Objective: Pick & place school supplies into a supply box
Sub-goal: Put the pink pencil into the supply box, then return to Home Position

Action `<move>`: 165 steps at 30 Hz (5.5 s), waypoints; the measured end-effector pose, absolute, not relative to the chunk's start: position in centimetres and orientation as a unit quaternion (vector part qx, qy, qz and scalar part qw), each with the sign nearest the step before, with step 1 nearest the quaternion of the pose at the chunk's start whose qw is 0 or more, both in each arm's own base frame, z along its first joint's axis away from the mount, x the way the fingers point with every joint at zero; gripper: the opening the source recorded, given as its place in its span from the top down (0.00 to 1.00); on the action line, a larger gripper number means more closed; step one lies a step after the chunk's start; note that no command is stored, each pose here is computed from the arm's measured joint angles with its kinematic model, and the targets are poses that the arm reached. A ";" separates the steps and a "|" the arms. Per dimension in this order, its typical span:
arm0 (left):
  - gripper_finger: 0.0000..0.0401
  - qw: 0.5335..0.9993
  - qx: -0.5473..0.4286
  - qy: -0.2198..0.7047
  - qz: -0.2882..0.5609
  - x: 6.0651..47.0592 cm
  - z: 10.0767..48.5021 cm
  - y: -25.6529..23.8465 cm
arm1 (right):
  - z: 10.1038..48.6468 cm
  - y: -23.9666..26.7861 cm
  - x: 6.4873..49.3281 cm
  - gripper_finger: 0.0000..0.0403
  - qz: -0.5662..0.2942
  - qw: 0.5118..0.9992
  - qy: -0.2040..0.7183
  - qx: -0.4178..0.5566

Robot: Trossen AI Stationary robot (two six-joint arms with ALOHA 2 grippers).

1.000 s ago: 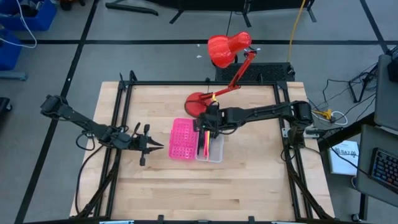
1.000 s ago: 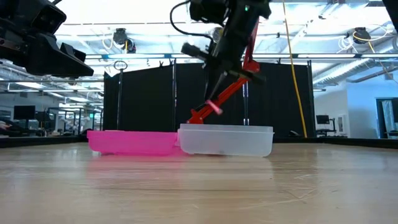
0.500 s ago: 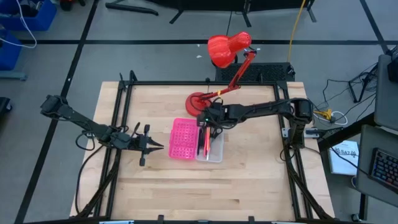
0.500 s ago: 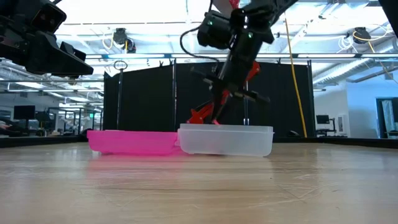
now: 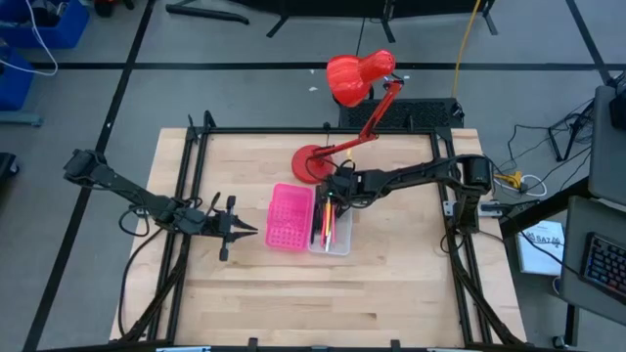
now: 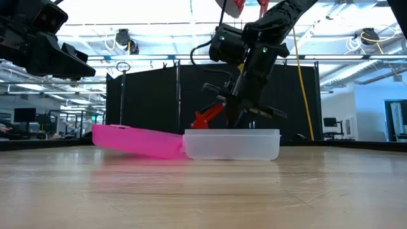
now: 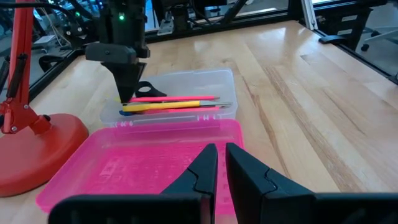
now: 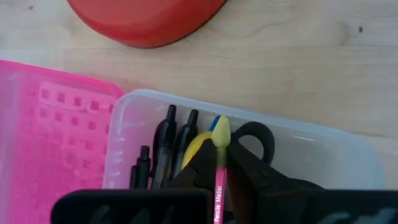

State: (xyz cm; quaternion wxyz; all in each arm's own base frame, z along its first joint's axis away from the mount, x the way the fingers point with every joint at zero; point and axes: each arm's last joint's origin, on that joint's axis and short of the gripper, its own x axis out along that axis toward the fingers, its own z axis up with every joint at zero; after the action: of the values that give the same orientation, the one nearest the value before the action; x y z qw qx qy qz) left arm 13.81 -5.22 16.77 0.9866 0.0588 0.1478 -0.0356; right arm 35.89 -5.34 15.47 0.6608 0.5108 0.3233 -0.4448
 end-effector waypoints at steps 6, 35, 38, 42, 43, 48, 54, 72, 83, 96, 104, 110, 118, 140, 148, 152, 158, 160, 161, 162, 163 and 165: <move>0.90 0.987 0.059 0.148 -0.036 13.8 16.8 -5.2 | 15.0 -5.3 35.8 0.91 -0.437 0.670 0.320 0.507; 0.90 0.987 0.058 0.144 -0.030 13.8 16.8 -5.2 | 17.1 -3.8 36.0 0.78 -0.349 0.776 0.337 0.404; 0.90 0.987 0.057 0.144 -0.030 13.8 16.8 -5.2 | 16.2 -3.6 35.3 0.78 -0.330 0.758 0.369 0.425; 0.90 0.988 0.050 0.144 -0.029 13.8 16.8 -5.2 | 14.9 -3.5 34.3 0.78 -0.334 0.720 0.388 0.468; 0.90 0.988 0.048 0.144 -0.029 13.8 16.9 -5.2 | 14.8 -3.6 34.2 0.78 -0.340 0.715 0.391 0.470; 0.90 0.990 0.042 0.134 -0.029 13.9 17.0 -5.2 | 15.4 -3.9 34.3 0.78 -0.353 0.703 0.403 0.468; 0.90 0.989 0.043 0.135 -0.029 13.9 17.0 -5.2 | 17.9 -4.0 36.1 0.78 -0.325 0.734 0.374 0.464; 0.90 0.988 0.056 0.141 -0.020 13.9 16.9 -5.1 | 26.8 0.2 33.5 0.79 -0.128 0.933 0.315 0.114; 0.91 0.986 0.164 -0.030 -0.019 13.9 20.3 -5.1 | 26.2 2.5 23.7 0.98 -0.065 0.990 0.119 -0.037; 0.99 0.974 0.213 -0.030 0.064 11.8 21.3 -3.9 | 22.8 2.5 14.9 1.00 -0.056 0.997 0.047 -0.010; 0.99 0.971 0.227 -0.053 0.060 10.6 20.2 -3.1 | 20.7 1.9 13.5 1.00 -0.014 0.997 0.045 -0.062; 1.00 0.980 0.189 -0.036 0.049 10.8 17.8 -2.4 | 20.4 1.2 12.8 1.00 0.009 0.998 0.018 -0.064; 1.00 0.980 0.182 -0.074 0.040 10.4 18.6 -2.5 | 20.4 1.1 10.9 1.00 0.042 0.998 0.014 -0.048; 0.99 0.985 0.167 0.001 -0.042 11.0 16.7 0.4 | 17.6 0.7 9.6 1.00 0.037 0.998 -0.043 -0.004; 0.99 0.985 0.164 0.026 -0.045 10.9 16.2 0.4 | 16.9 0.8 9.7 1.00 0.039 0.999 -0.009 0.004; 0.99 0.984 0.170 0.016 -0.042 11.0 16.4 0.4 | 16.9 0.8 9.7 1.00 0.038 0.999 -0.009 0.008; 0.99 0.983 0.172 0.013 -0.065 10.9 16.4 0.3 | 17.0 0.7 9.7 1.00 0.037 0.999 -0.012 0.008; 0.99 0.984 0.164 0.020 -0.060 10.9 16.3 0.3 | 17.3 0.7 9.7 1.00 0.036 0.999 -0.030 0.011; 0.99 0.985 0.161 0.021 -0.056 10.9 16.3 0.3 | 17.6 0.7 9.7 1.00 0.036 0.998 -0.046 0.014; 0.99 0.986 0.159 0.021 -0.055 10.9 16.3 0.3 | 17.8 0.7 9.6 1.00 0.036 0.998 -0.055 0.015; 0.98 0.986 0.158 0.021 -0.056 10.9 16.3 0.3 | 17.9 0.7 9.6 1.00 0.037 0.998 -0.057 0.015; 0.99 0.986 0.155 0.021 -0.056 10.9 16.3 0.3 | 17.7 0.7 9.7 1.00 0.036 0.998 -0.049 0.007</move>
State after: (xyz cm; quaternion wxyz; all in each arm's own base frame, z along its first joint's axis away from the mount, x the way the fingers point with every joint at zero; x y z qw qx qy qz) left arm 10.94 0.34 16.29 0.9861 0.1546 0.0215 -0.0560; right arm 9.67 0.74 17.70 0.9981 0.0073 -0.0492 0.0360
